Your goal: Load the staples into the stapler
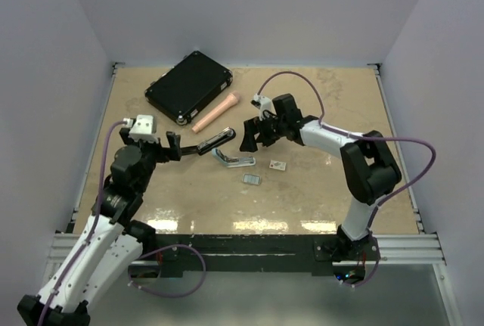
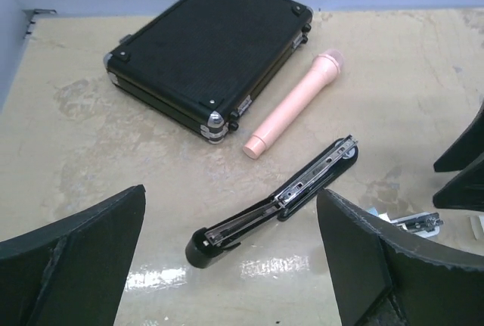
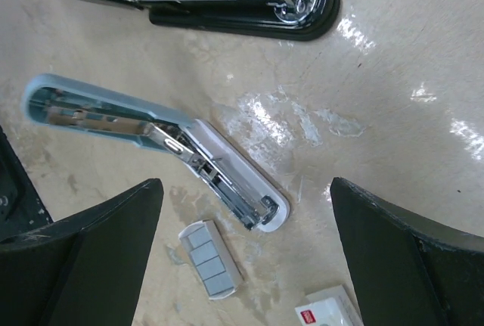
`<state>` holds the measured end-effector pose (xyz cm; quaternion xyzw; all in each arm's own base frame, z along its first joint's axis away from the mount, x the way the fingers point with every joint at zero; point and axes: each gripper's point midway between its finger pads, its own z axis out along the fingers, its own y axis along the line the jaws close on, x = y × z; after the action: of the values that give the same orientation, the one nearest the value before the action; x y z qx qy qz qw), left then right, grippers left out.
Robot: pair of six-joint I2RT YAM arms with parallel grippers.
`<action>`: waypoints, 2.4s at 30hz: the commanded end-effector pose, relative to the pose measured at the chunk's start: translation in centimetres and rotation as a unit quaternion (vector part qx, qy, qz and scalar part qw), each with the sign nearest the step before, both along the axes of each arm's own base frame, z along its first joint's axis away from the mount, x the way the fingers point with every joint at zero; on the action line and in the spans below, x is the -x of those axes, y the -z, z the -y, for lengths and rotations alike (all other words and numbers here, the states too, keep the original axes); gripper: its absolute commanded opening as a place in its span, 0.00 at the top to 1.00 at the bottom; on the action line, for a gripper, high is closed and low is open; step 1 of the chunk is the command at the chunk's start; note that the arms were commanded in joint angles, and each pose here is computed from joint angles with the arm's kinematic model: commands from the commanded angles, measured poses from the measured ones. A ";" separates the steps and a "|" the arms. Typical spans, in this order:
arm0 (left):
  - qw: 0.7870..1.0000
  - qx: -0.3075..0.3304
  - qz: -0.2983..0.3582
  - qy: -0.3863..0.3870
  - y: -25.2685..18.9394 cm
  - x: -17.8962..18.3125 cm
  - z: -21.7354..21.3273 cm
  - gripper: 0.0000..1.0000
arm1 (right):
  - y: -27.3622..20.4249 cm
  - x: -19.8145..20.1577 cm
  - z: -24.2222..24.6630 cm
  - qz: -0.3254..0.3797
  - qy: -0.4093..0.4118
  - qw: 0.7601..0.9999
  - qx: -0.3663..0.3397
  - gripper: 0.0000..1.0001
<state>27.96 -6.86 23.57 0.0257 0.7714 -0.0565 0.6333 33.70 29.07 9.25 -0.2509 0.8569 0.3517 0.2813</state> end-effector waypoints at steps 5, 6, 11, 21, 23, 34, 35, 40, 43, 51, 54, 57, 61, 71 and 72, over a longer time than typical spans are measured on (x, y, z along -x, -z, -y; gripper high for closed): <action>0.993 -0.007 0.105 -0.053 -2.6 2.0 -3.2 0.00 | 2.1 -0.6 -2.7 -0.012 -0.030 0.999 -0.010 0.04; 0.993 -0.008 0.105 -0.060 -2.2 2.0 -3.5 0.00 | 2.5 -0.4 -2.7 -0.019 -0.033 0.999 -0.010 0.04; 0.993 -0.016 0.099 -0.058 -1.7 1.5 -3.3 0.00 | 3.9 1.3 -2.9 -0.051 -0.046 0.998 -0.011 0.05; 0.995 -0.019 0.093 -0.036 -1.4 1.3 -2.5 0.00 | 4.2 4.7 -2.3 -0.086 -0.055 0.995 -0.017 0.07; 0.995 -0.019 0.093 -0.033 -1.4 1.3 -2.4 0.00 | 4.3 5.3 -2.2 -0.091 -0.056 0.994 -0.015 0.07; 0.995 -0.016 0.092 -0.019 -1.4 1.2 -1.8 0.00 | 3.7 6.5 -2.0 -0.084 -0.048 0.995 -0.010 0.07; 0.996 -0.016 0.091 -0.017 -1.4 1.2 -1.7 0.00 | 3.6 6.4 -1.9 -0.080 -0.042 0.996 -0.007 0.07; 0.996 -0.016 0.090 -0.013 -1.3 1.2 -1.6 0.00 | 1.4 5.3 -1.0 -0.032 -0.001 0.999 -0.003 0.06; 0.996 -0.018 0.086 -0.011 -1.2 1.1 -1.5 0.00 | 1.1 5.1 -0.2 -0.023 0.018 1.000 0.011 0.05; 0.996 -0.020 0.082 -0.003 -0.9 0.9 -1.1 0.00 | 3.1 7.1 0.6 -0.048 0.015 0.998 0.026 0.05; 0.996 -0.019 0.083 -0.001 -0.9 1.0 -1.1 0.00 | 3.7 8.0 0.5 -0.057 0.008 0.998 0.030 0.05; 0.996 -0.017 0.083 0.002 -0.9 1.0 -1.0 0.00 | 4.3 8.9 0.5 -0.065 0.005 0.997 0.034 0.05; 0.996 -0.016 0.085 0.004 -1.0 1.0 -0.9 0.01 | 4.6 10.1 0.3 -0.074 0.004 0.997 0.032 0.05; 0.995 -0.005 0.098 0.010 -1.7 1.4 -0.7 0.01 | 3.3 16.0 -3.3 -0.105 -0.035 0.994 -0.005 0.05; 0.995 -0.005 0.099 0.011 -1.7 1.4 -0.7 0.01 | 3.1 17.0 -4.0 -0.105 -0.047 0.993 -0.006 0.05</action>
<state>26.53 -5.93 23.61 0.0460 0.7285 -0.0441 0.6821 18.83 30.39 4.16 -0.2485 0.8837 0.3589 0.1689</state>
